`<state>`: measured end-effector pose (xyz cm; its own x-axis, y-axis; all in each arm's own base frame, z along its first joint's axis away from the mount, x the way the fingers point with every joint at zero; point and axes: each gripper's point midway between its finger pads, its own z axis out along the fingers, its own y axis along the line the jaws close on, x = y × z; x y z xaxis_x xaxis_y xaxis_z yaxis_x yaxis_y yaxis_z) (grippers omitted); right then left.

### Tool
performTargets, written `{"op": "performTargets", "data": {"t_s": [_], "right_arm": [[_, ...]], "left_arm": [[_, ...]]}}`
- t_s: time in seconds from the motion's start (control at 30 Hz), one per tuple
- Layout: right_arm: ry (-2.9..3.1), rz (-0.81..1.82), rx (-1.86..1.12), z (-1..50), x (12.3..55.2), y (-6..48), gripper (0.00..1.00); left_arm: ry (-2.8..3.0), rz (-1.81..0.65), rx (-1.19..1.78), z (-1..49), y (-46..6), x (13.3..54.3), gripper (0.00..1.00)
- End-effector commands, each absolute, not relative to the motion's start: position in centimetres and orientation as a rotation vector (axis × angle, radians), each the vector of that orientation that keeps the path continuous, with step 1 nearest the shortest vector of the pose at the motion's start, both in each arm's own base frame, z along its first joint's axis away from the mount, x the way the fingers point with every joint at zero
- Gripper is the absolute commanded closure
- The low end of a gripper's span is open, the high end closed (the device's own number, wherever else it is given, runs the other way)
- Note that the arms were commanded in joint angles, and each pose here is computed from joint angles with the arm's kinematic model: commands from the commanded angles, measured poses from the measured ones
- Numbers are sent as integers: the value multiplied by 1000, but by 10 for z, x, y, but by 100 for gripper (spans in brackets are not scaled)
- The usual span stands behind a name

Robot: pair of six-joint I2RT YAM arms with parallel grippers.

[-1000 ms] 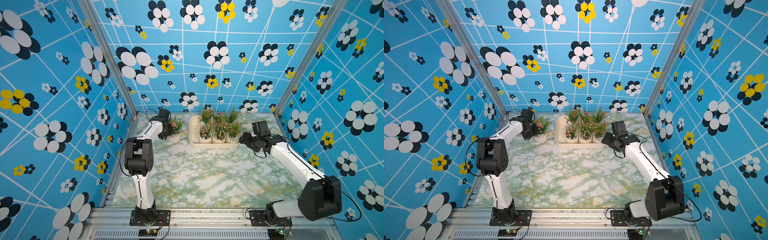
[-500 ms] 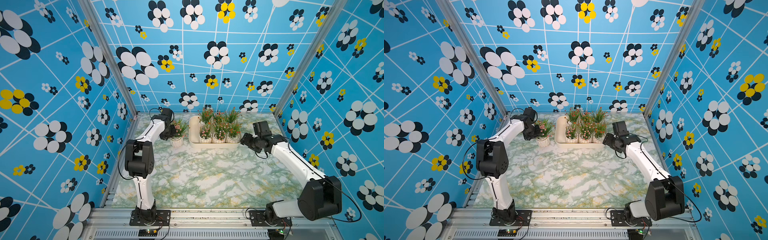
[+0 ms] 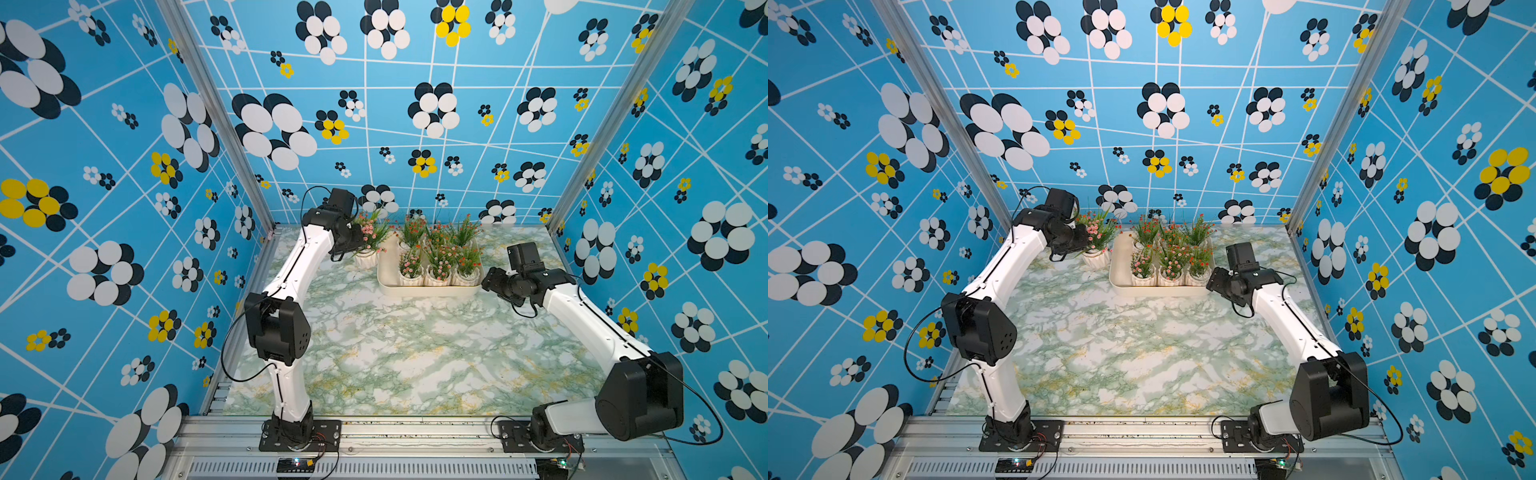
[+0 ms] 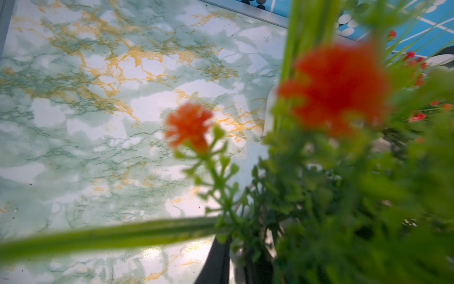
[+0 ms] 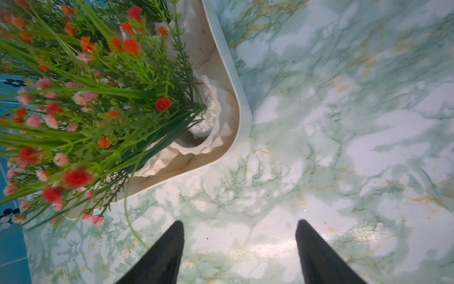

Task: Put the potted gypsophila into the storage box
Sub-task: Pick up the baby's breath potted plant from the center of the board, then place the baby's breath potted plant at the storage box.

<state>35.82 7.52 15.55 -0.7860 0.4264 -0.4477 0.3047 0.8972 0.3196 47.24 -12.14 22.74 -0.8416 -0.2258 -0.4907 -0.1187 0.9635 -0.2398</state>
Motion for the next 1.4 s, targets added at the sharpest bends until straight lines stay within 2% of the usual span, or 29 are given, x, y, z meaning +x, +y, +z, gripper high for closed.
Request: {"op": "performTargets", "data": {"t_s": [0.0,0.37,1.1,1.37], "right_arm": [[2528,316,523,167,354,72,25],[2534,310,534,165,351,67,25],[2548,318,550,155,351,64,25],[2555,320,558,151,352,63,25]], "left_arm": [[2538,-322,-153,244,-145,480,100],[2558,-318,-49,225,-187,495,100],[2586,-183,-54,198,-185,523,100],[2595,-209,-28,194,-199,525,100]]}}
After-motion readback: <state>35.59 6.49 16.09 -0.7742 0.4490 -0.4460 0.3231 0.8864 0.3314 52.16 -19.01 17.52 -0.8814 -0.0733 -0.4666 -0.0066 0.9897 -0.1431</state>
